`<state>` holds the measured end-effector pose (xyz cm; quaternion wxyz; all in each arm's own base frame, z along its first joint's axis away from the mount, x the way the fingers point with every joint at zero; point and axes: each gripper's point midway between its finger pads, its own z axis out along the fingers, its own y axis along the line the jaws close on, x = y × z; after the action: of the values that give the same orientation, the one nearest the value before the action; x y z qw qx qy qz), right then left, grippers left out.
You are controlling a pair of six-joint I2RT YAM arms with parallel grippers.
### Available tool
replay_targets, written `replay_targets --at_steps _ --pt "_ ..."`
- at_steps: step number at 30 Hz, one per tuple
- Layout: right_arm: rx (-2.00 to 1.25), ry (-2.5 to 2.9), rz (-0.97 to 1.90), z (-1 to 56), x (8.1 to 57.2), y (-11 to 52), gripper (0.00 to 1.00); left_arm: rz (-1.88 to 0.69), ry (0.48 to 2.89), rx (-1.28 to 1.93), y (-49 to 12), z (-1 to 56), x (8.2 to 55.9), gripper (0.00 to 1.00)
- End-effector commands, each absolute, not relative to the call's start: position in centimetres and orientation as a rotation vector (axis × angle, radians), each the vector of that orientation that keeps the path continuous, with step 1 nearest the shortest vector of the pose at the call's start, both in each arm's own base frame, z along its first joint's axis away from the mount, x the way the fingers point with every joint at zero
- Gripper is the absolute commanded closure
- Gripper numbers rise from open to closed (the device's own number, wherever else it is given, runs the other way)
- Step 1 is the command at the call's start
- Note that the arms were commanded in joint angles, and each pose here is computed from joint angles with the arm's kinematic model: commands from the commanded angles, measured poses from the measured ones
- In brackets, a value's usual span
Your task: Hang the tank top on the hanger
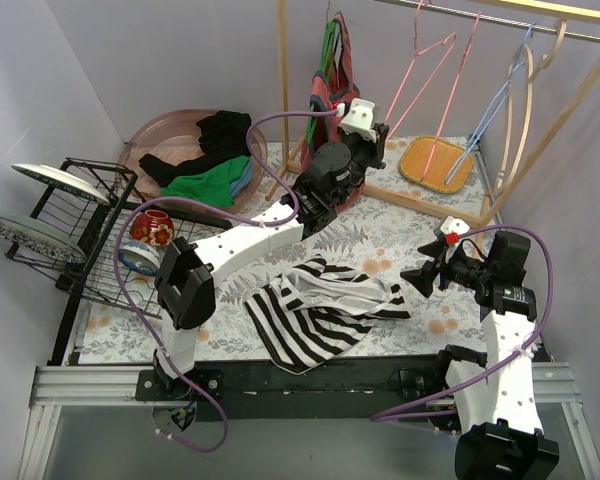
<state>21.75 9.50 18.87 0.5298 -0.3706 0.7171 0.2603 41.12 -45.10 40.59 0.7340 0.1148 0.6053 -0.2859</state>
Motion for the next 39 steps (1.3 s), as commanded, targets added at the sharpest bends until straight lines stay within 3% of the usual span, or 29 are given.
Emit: replay_targets --at_steps 1,39 --pt "-0.892 1.696 0.635 19.2 21.5 9.7 0.18 -0.673 1.167 0.183 -42.5 47.2 39.2 1.00" --pt "-0.924 1.683 0.645 18.9 21.3 9.8 0.17 -0.668 1.079 0.253 -40.0 48.6 36.3 1.00"
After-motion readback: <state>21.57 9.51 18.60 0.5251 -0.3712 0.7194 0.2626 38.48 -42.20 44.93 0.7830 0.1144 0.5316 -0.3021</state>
